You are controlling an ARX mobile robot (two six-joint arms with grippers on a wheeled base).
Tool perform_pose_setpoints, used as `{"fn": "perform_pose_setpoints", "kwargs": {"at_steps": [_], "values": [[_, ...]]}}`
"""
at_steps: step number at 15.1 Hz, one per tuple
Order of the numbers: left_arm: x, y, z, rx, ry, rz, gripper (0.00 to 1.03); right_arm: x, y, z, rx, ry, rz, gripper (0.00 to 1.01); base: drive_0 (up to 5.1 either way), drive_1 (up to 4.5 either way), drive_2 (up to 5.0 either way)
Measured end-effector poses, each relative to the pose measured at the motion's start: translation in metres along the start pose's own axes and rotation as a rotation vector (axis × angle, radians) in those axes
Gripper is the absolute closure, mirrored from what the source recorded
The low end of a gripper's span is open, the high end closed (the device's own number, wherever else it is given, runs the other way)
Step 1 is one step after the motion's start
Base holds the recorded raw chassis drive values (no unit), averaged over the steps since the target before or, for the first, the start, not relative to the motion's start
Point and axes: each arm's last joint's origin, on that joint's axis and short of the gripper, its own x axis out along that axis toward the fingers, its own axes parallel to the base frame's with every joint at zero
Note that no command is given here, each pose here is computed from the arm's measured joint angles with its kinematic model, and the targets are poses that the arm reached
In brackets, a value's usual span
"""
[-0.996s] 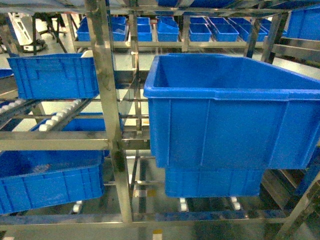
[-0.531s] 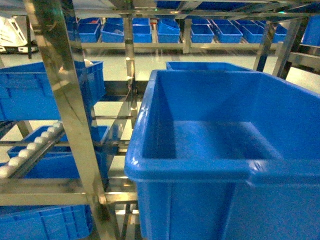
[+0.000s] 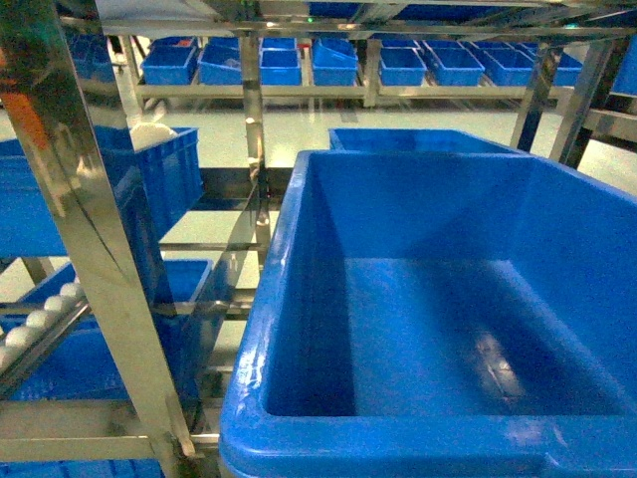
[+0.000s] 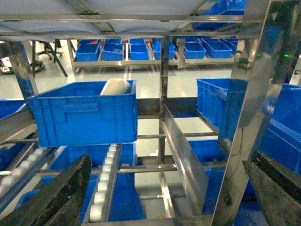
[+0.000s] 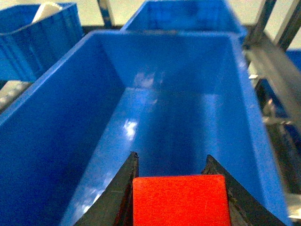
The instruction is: Place magnetic block on left shelf second layer
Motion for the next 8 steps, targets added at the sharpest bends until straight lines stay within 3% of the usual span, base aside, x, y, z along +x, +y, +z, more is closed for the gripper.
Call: {"fn": "perform_pose_setpoints", "kwargs": {"at_steps": [2, 4, 8], "values": [[0.000, 0.000, 0.000, 0.000, 0.000, 0.000, 0.05, 0.007, -0.001, -0.005, 0.043, 0.042, 0.027, 0.68, 0.0, 0.00, 0.0], [0.000, 0.000, 0.000, 0.000, 0.000, 0.000, 0.05, 0.027, -0.002, -0.014, 0.118, 0.090, 0.082, 0.68, 0.0, 0.00, 0.0], [0.000, 0.000, 0.000, 0.000, 0.000, 0.000, 0.05, 0.108, 0.019, -0.018, 0.118, 0.184, 0.139, 0.68, 0.0, 0.00, 0.0]]}}
